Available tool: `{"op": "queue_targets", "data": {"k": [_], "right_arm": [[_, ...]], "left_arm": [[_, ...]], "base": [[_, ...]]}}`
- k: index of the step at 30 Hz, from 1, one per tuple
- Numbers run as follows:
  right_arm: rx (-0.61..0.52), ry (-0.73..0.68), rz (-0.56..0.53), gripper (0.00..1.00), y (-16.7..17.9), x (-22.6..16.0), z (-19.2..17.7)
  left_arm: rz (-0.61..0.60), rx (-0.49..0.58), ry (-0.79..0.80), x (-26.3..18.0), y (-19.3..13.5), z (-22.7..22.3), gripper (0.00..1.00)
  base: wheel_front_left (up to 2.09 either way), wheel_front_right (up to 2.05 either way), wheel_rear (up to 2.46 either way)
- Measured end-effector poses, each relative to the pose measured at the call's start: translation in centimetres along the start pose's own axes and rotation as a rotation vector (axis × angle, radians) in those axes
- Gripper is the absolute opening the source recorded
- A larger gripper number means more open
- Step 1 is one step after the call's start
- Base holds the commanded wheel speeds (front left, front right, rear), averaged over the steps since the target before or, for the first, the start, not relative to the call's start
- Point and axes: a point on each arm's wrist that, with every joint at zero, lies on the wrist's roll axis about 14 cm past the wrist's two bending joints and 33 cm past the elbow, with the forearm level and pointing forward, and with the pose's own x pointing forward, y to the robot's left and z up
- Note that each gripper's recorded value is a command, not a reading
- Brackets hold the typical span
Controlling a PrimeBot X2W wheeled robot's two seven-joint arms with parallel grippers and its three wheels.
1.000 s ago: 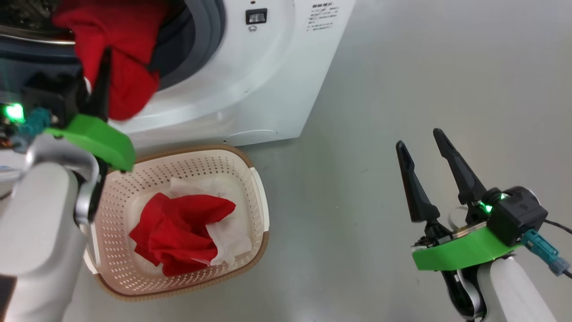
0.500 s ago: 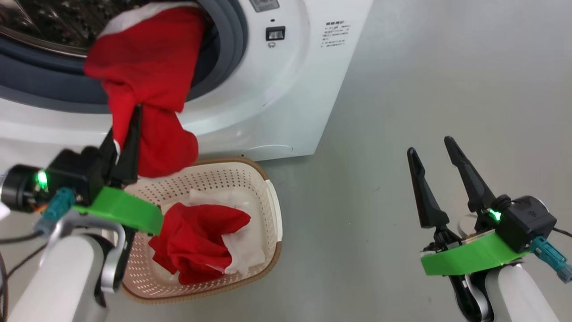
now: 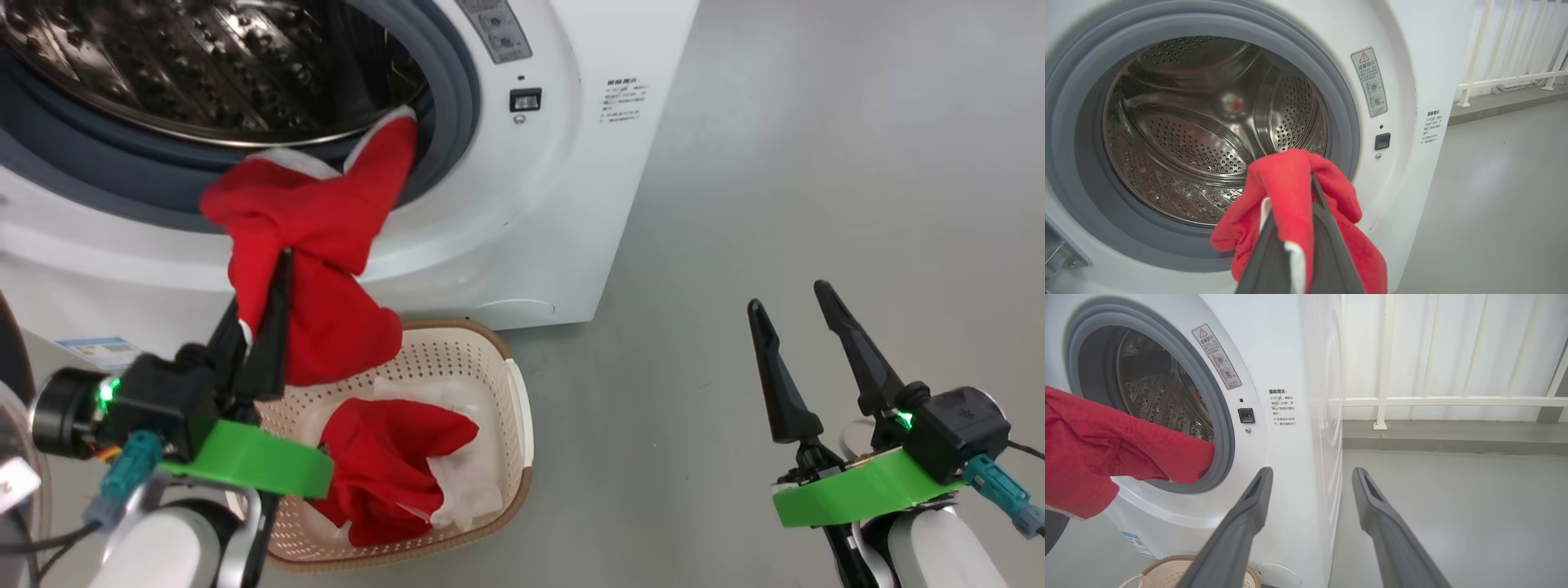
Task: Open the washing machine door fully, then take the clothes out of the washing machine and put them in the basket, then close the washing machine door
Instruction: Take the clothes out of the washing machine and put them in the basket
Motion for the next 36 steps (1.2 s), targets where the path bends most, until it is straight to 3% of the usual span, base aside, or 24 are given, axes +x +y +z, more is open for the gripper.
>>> {"op": "queue_targets", "data": {"k": [10,14,36], "right_arm": [[0.002,-0.023,0.003,1.00,0.3,-1.0,1.0],[0.004,-0.019,0.007,1.00,0.4,-1.0,0.9],[-0.002,-0.006,0.014,1.00,0.7,-1.3,0.5]], "left_arm": [[0.014,-0.013,-0.072,-2.4,-0.7,3.7,0.00],[0.010,-0.024,-0.049,-3.1,-1.1,3.2,0.00],[0.010,-0.115,0.396,-7.1,-3.1,-13.8,0.00]], "base": [[0.00,0.00,0.00],[0.00,0.00,0.00],[0.00,0.00,0.00]]}}
